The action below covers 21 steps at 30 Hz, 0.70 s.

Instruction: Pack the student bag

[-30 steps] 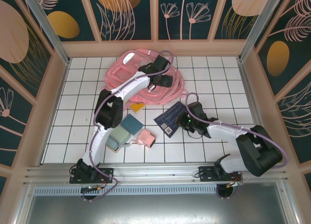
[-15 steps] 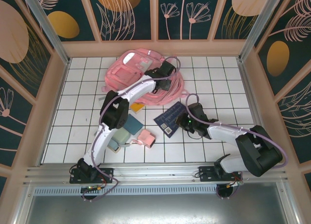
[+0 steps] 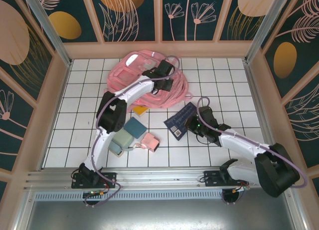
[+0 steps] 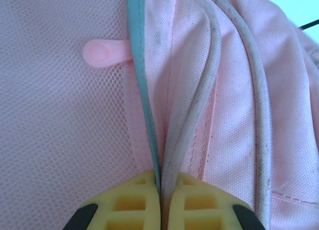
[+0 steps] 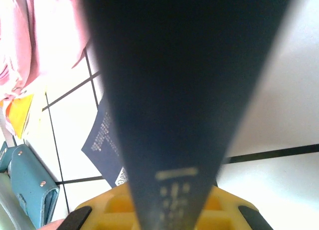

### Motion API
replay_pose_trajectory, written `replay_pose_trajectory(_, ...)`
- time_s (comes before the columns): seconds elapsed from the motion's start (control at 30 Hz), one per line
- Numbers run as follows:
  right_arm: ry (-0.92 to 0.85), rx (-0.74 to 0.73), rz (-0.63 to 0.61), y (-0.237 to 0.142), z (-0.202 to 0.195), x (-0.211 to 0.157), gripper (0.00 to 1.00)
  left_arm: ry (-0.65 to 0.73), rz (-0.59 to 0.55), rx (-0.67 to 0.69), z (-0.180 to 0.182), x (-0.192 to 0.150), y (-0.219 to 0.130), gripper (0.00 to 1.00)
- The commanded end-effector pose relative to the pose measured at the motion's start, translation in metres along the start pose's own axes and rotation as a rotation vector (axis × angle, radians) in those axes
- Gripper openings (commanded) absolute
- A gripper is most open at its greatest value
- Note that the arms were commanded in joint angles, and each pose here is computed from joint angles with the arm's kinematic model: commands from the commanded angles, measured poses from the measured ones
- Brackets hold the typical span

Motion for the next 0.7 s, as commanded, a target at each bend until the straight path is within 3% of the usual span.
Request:
replay_pose_trajectory(0.0, -0.045, -0.055, -0.052, -0.020, 0.003, 0.016, 0.00, -0.120, -0.112, -0.154, 0.005, 0.051, -0.067, 0.00)
replay_pose_trajectory(0.2, -0.046, -0.061, -0.146, -0.053, 0.007, 0.047, 0.00, -0.180, -0.164, -0.243, 0.003, 0.077, -0.113, 0.00)
replay_pose_trajectory(0.33, -0.021, 0.078, -0.176, -0.072, 0.016, 0.061, 0.00, -0.143, -0.178, -0.330, -0.007, 0.090, -0.148, 0.00)
replay_pose_trajectory(0.47, -0.007, 0.320, -0.207, -0.095, 0.038, 0.074, 0.00, -0.112, -0.225, -0.400, -0.009, 0.098, -0.186, 0.00)
replay_pose_trajectory(0.67, 0.005, 0.433, -0.246, -0.114, 0.062, 0.095, 0.00, -0.098, -0.237, -0.525, -0.017, 0.103, -0.219, 0.00)
Point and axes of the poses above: each hand's point on the last joint's axis, 136 mm out from that joint toward the fingers, its own y axis out along the fingers, its own z axis along the line the jaws close on, x = y × z, the point moved 6 cm from there along -y, back along the fingers, and after that the axes turned 15 degrees about -y, right-handed, at the moved point
